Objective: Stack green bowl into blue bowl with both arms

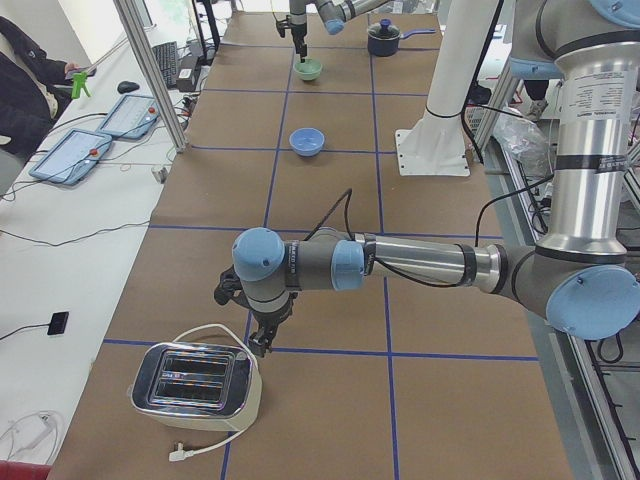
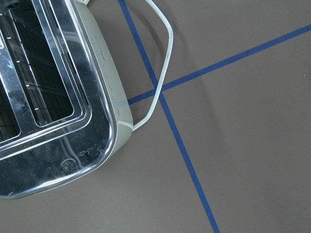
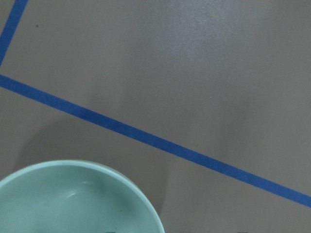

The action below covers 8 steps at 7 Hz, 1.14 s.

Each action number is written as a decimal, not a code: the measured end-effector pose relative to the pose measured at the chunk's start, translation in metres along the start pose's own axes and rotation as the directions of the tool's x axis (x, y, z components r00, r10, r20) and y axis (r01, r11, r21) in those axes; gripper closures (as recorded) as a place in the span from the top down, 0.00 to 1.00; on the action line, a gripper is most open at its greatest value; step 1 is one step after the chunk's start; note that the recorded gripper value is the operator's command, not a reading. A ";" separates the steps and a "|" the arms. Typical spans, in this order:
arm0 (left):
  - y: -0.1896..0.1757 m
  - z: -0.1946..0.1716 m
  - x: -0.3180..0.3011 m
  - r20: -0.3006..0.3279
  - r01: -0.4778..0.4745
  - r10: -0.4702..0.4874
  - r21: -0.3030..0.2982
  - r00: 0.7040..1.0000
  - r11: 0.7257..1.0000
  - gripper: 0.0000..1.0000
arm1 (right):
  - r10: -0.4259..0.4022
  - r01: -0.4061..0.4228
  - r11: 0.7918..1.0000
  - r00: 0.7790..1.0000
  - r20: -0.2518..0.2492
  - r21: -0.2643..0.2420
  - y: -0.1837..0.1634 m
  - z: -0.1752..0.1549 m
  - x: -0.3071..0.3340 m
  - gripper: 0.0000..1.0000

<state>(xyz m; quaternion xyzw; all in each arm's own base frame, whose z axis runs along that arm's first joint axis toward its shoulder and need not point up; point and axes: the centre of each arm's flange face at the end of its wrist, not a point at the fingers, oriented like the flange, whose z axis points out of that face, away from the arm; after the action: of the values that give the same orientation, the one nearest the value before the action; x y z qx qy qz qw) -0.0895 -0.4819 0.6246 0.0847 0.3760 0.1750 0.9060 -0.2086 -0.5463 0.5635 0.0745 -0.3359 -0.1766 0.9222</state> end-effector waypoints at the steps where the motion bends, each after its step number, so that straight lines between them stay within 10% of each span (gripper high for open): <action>1: 0.001 0.001 0.000 -0.001 0.002 -0.002 -0.001 1.000 1.000 0.97 | -0.003 0.003 1.000 1.000 0.011 -0.004 0.001 0.001 -0.001 0.00; 5: 0.001 0.001 0.000 -0.001 0.006 -0.006 -0.002 1.000 1.000 0.97 | 0.005 -0.005 1.000 1.000 0.030 -0.015 0.006 0.002 0.002 0.00; 8: 0.001 0.001 0.000 -0.002 0.011 -0.011 -0.002 1.000 1.000 0.97 | 0.071 -0.075 0.997 0.978 0.194 0.013 0.001 -0.043 0.024 0.00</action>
<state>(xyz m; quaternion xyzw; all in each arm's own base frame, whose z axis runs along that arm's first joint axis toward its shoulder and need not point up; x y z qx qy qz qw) -0.0887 -0.4812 0.6258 0.0815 0.3772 0.1704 0.9067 -0.1630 -0.5537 0.5450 0.0538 -0.4283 -0.1459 0.8901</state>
